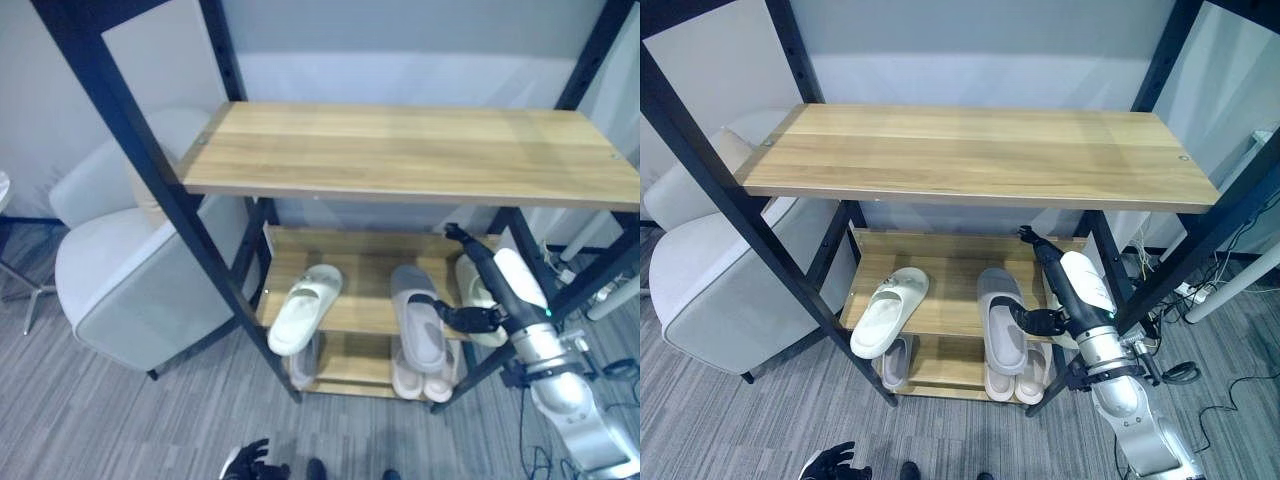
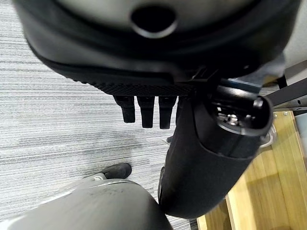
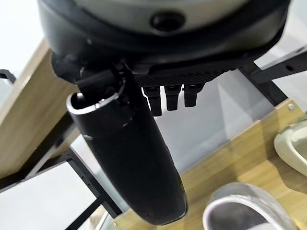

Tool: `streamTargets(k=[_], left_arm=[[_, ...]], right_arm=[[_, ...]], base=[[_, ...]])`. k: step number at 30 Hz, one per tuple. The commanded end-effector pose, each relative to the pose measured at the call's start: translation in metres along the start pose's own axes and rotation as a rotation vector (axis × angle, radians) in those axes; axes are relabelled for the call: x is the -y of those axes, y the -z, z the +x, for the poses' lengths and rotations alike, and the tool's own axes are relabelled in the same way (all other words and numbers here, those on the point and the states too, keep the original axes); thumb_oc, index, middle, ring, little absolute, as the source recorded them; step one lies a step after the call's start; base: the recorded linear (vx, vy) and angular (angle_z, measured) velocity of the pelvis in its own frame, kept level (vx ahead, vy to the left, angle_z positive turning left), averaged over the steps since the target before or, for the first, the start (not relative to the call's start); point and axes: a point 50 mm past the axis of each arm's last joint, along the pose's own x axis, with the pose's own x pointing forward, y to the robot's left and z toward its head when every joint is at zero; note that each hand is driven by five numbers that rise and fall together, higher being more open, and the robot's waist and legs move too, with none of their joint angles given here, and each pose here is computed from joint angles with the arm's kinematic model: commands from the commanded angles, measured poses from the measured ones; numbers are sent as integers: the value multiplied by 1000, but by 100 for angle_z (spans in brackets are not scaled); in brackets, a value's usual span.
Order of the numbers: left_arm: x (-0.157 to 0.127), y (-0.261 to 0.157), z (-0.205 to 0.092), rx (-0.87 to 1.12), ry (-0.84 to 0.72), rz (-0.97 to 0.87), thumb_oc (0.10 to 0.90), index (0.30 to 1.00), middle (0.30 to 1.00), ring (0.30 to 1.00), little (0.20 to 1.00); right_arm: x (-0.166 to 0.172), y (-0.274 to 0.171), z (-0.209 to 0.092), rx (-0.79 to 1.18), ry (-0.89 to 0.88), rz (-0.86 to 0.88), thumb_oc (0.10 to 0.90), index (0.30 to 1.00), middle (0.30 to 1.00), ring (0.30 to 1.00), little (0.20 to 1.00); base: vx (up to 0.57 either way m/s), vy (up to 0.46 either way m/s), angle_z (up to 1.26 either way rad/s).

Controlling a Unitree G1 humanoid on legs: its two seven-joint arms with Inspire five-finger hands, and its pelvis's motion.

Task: Arrange the slippers neatly on the shoe rack.

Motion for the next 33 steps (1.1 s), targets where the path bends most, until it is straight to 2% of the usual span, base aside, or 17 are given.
streamTargets(k=[1,13,23,24,25,33], left_arm=[[29,9,-2,-42,106,63,800,900,900,900,900],[22,-8,3,14,62,47,800,900,900,900,900],[21,-19,5,49,46,47,800,900,900,900,900],[21,-19,5,50,45,47,800,900,900,900,900],[21,-20,5,53,42,45,800,900,900,900,900],[19,-18,5,42,39,45,800,900,900,900,900]], right_arm=[[45,-20,22,151,212,-143,800,900,900,900,900],[43,-13,54,117,282,-192,800,900,900,900,900],[24,-12,78,84,293,-155,800,900,900,900,900],[24,-12,78,85,293,-155,718,778,778,778,778],[24,-12,79,87,294,-157,400,300,300,300,300],[13,-9,69,71,245,-133,400,300,300,300,300]], base=[[-65,15,1],[-67,4,-2],[0,0,0],[0,0,0],[9,-6,4],[25,-7,5]])
